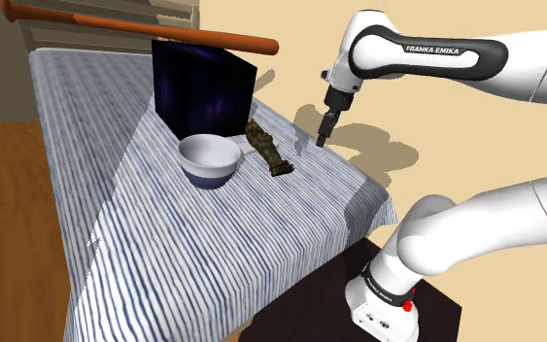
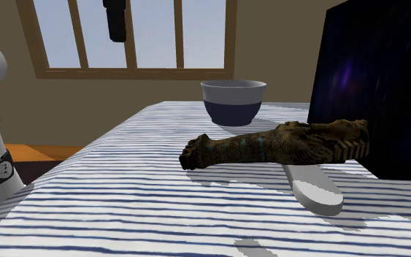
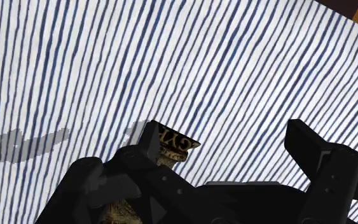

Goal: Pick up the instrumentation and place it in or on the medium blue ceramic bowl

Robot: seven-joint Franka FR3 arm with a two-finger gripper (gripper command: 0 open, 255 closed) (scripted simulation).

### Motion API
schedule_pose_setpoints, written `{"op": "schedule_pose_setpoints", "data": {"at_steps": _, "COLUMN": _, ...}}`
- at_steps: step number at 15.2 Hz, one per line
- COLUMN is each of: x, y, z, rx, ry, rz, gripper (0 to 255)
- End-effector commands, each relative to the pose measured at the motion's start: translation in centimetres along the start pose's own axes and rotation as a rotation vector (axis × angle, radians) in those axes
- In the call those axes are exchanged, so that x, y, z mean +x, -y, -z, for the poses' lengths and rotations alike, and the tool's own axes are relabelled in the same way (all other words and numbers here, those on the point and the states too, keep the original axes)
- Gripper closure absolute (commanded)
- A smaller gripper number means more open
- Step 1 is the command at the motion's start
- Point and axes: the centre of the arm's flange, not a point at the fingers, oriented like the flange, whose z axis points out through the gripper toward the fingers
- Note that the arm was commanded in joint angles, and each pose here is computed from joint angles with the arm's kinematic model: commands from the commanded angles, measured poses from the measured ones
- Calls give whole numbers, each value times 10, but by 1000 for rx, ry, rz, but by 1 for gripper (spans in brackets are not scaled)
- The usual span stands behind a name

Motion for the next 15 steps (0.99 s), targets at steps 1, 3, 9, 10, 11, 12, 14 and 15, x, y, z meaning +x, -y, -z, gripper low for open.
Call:
{"op": "schedule_pose_setpoints", "data": {"at_steps": 1, "x": 8, "y": -24, "z": -9, "rx": -5, "ry": -1, "rz": 68, "gripper": 0}}
{"op": "schedule_pose_setpoints", "data": {"at_steps": 3, "x": 20, "y": -45, "z": -20, "rx": -8, "ry": -1, "rz": 132, "gripper": 0}}
{"op": "schedule_pose_setpoints", "data": {"at_steps": 9, "x": 63, "y": -100, "z": -53, "rx": -17, "ry": -1, "rz": 322, "gripper": 0}}
{"op": "schedule_pose_setpoints", "data": {"at_steps": 10, "x": 72, "y": -109, "z": -59, "rx": -19, "ry": -1, "rz": 353, "gripper": 0}}
{"op": "schedule_pose_setpoints", "data": {"at_steps": 11, "x": 80, "y": -117, "z": -64, "rx": -20, "ry": -1, "rz": 385, "gripper": 0}}
{"op": "schedule_pose_setpoints", "data": {"at_steps": 12, "x": 89, "y": -125, "z": -70, "rx": -22, "ry": -1, "rz": 417, "gripper": 0}}
{"op": "schedule_pose_setpoints", "data": {"at_steps": 14, "x": 107, "y": -140, "z": -80, "rx": -25, "ry": -1, "rz": 480, "gripper": 0}}
{"op": "schedule_pose_setpoints", "data": {"at_steps": 15, "x": 117, "y": -147, "z": -86, "rx": -27, "ry": -1, "rz": 512, "gripper": 0}}
